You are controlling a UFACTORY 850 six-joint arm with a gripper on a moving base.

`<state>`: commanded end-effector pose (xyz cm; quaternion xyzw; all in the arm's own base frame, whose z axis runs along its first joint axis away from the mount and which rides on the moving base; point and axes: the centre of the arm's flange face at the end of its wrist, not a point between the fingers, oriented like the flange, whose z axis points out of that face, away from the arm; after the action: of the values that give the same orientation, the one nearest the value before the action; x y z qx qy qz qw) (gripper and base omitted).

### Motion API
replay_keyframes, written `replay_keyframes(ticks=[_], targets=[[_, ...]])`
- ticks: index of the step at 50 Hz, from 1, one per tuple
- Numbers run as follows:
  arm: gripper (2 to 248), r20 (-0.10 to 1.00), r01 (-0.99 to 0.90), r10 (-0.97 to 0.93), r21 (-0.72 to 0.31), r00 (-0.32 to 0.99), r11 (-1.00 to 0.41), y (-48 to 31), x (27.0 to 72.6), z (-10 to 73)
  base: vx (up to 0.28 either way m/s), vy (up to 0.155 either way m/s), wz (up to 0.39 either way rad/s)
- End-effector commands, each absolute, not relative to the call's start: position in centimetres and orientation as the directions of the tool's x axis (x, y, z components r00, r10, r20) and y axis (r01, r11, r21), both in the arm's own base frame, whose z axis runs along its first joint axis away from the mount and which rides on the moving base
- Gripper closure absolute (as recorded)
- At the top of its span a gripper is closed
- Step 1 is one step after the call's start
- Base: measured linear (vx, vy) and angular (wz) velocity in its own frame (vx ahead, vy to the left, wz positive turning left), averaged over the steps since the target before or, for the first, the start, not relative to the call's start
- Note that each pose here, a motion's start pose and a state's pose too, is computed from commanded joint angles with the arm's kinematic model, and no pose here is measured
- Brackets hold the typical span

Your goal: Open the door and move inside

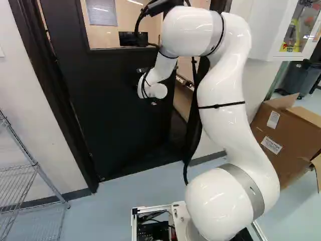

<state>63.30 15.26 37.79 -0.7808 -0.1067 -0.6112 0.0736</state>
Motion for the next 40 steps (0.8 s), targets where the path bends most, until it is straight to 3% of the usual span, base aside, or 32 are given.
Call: replay_keyframes(ticks=[40], targets=[[3,0.982,0.304,0.073,0.017,0.176,-0.953,20.1,68.3,36.6,0.0,0.0,0.0]])
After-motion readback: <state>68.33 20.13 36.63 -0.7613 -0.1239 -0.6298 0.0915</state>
